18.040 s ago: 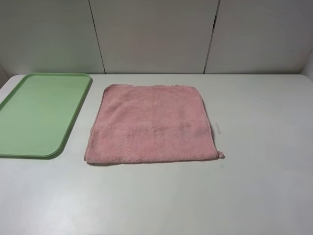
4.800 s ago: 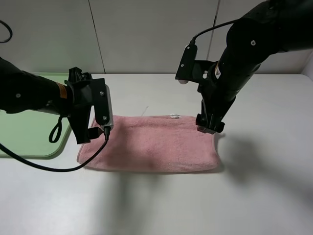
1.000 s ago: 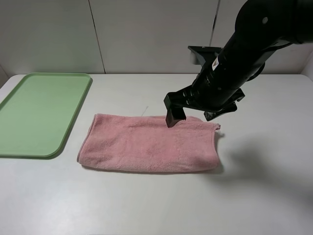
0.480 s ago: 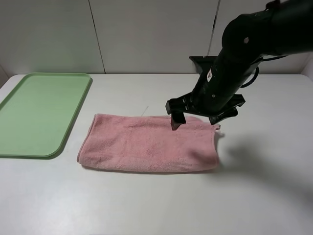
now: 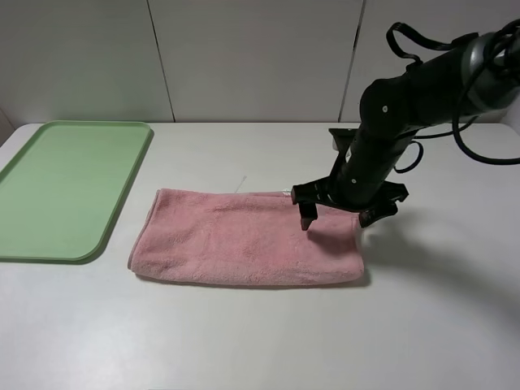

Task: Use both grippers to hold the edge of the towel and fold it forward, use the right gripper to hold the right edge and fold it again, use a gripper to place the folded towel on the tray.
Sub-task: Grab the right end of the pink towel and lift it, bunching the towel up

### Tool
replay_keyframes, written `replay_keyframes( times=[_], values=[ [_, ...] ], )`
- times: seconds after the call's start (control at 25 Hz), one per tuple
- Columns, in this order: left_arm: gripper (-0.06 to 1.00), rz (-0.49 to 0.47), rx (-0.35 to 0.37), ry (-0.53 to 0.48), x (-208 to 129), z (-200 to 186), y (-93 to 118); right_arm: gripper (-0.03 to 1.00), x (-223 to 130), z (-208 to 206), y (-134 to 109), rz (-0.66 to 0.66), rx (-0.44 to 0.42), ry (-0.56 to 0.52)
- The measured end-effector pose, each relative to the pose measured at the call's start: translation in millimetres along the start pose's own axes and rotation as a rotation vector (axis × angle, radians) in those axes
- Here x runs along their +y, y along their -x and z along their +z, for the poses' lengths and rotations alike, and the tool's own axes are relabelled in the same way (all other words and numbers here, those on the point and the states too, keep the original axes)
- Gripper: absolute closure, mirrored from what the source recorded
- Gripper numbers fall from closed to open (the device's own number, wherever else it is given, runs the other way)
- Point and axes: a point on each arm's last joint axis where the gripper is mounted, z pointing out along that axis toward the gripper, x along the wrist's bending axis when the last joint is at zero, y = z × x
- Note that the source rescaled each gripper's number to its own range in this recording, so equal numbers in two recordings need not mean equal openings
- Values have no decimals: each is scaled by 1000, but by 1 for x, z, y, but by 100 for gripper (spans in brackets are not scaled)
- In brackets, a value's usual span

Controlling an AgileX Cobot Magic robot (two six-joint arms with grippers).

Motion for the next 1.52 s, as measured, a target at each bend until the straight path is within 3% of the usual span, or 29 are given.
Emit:
replay_keyframes(
  times=[0.2, 1.08, 1.16, 1.4, 1.52],
  values=[
    [-4, 0, 0, 0, 0, 0, 0, -3, 8, 7, 21, 42, -16, 3],
    [-4, 1, 2, 0, 0, 0, 0, -2, 5, 46, 25, -14, -40, -58],
    [-4, 1, 2, 0, 0, 0, 0, 12, 7, 46, 25, -24, -43, -47],
    [-4, 1, 2, 1, 0, 0, 0, 87, 10, 48, 19, -26, -20, 2],
    [-4, 1, 2, 1, 0, 0, 0, 91, 10, 48, 18, -27, -19, 4]
  ],
)
